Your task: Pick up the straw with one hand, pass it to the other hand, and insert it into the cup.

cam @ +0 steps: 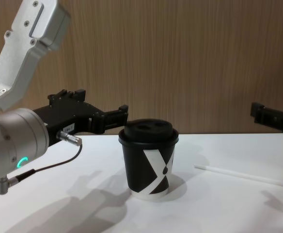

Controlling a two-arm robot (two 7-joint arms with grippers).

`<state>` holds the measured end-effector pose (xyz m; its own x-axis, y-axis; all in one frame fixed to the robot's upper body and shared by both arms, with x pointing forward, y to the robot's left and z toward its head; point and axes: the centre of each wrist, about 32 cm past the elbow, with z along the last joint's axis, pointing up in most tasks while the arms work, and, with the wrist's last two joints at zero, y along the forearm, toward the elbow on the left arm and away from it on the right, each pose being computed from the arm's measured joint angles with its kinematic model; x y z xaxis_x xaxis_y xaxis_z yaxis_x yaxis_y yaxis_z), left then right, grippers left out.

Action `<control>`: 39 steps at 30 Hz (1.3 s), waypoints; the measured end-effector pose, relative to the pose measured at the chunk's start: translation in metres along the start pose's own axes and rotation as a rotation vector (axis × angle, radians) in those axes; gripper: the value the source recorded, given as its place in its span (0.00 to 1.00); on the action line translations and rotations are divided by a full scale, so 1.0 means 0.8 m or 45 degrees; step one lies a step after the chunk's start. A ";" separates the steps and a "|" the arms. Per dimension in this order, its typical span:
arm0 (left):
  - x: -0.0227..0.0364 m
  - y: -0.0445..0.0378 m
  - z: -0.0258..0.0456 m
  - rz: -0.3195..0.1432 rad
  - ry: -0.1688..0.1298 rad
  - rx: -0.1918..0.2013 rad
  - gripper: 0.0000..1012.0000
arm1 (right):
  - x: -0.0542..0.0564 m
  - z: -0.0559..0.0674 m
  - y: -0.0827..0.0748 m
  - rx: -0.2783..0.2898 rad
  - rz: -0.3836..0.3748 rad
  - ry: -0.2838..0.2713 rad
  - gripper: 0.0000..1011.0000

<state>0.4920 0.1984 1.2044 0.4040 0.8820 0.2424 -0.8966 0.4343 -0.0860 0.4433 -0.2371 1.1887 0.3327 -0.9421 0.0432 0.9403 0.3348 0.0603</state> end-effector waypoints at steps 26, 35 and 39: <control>0.0000 0.000 0.0000 0.000 0.000 0.000 0.99 | 0.000 0.000 0.000 0.000 0.000 0.000 0.99; 0.0000 0.000 0.0000 0.000 0.000 0.000 0.99 | 0.000 0.000 0.000 0.000 0.000 0.000 0.99; 0.0000 0.000 0.0000 0.000 0.000 0.000 0.99 | 0.000 0.000 0.000 0.000 0.001 -0.001 0.99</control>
<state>0.4920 0.1984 1.2044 0.4040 0.8820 0.2425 -0.8966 0.4343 -0.0859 0.4435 -0.2374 1.1888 0.3331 -0.9419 0.0438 0.9402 0.3354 0.0604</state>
